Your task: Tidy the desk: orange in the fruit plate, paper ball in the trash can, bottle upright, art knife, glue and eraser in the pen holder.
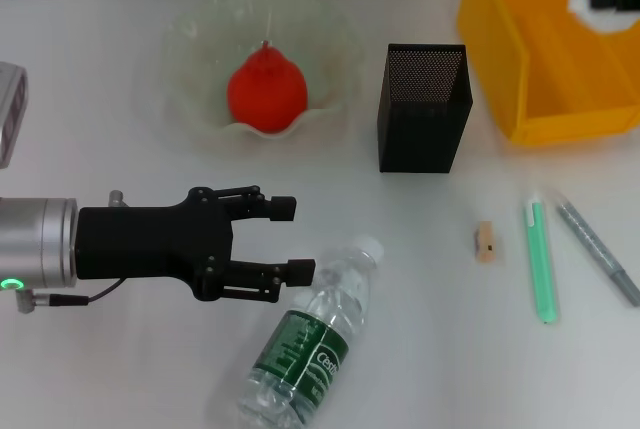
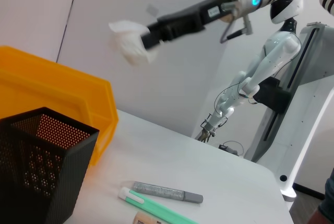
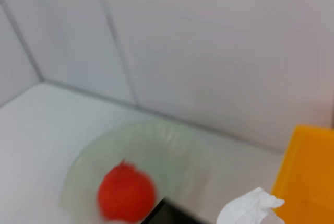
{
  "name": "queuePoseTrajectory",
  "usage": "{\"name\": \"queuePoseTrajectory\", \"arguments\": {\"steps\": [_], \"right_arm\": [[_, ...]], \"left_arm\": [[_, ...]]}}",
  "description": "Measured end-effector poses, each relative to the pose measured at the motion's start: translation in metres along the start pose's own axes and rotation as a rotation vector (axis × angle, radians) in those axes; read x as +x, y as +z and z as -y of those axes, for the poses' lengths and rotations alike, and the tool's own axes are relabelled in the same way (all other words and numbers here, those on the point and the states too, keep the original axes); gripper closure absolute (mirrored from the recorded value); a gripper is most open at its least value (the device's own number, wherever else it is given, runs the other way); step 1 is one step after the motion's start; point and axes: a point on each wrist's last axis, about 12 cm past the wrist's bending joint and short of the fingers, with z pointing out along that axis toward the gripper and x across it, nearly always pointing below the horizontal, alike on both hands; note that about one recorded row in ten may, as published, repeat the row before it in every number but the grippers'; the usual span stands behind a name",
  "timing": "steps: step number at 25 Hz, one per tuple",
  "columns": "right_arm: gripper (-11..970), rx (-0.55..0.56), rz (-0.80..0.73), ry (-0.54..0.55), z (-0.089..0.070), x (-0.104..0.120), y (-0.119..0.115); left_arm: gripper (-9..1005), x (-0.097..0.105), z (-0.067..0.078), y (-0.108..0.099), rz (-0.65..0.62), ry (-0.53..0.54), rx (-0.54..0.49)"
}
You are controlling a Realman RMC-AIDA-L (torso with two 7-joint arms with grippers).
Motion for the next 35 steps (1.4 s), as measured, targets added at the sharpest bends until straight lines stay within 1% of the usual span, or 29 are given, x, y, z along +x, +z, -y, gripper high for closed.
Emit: {"name": "queuePoseTrajectory", "arguments": {"steps": [3, 4, 5, 9, 14, 23, 25, 29, 32, 35], "right_arm": [[431, 0.087, 0.061, 0.025, 0.017, 0.000, 0.000], [432, 0.139, 0.080, 0.045, 0.026, 0.002, 0.003], [433, 0.139, 0.080, 0.045, 0.026, 0.002, 0.003], [425, 0.207, 0.080, 0.066, 0.036, 0.004, 0.014], [382, 0.191, 0.059, 0.074, 0.036, 0.004, 0.030], [304, 0.177, 0.042, 0.081, 0.035, 0.009, 0.031], [287, 0.158, 0.031, 0.085, 0.034, 0.011, 0.030], [279, 0.065, 0.007, 0.068, 0.022, 0.015, 0.022], [278, -0.066, 0.005, 0.021, 0.008, 0.023, 0.007], [279, -0.217, 0.040, -0.016, -0.002, 0.039, -0.012]], "left_arm": [[149, 0.000, 0.000, 0.000, 0.001, -0.001, -0.001], [149, 0.001, 0.000, -0.001, 0.001, -0.002, -0.002], [149, 0.001, 0.000, -0.001, 0.002, -0.002, -0.002], [149, 0.000, 0.000, -0.001, 0.002, -0.001, -0.003], [150, 0.000, 0.000, -0.002, 0.001, -0.001, -0.006], [151, 0.001, 0.000, -0.003, 0.003, -0.002, -0.009], [151, 0.001, 0.000, -0.003, 0.003, -0.005, -0.008], [151, -0.001, -0.001, -0.005, 0.007, -0.009, -0.008], [151, -0.002, -0.001, -0.006, 0.007, -0.010, -0.009], [152, -0.004, -0.002, -0.009, 0.005, -0.023, -0.012]]}}
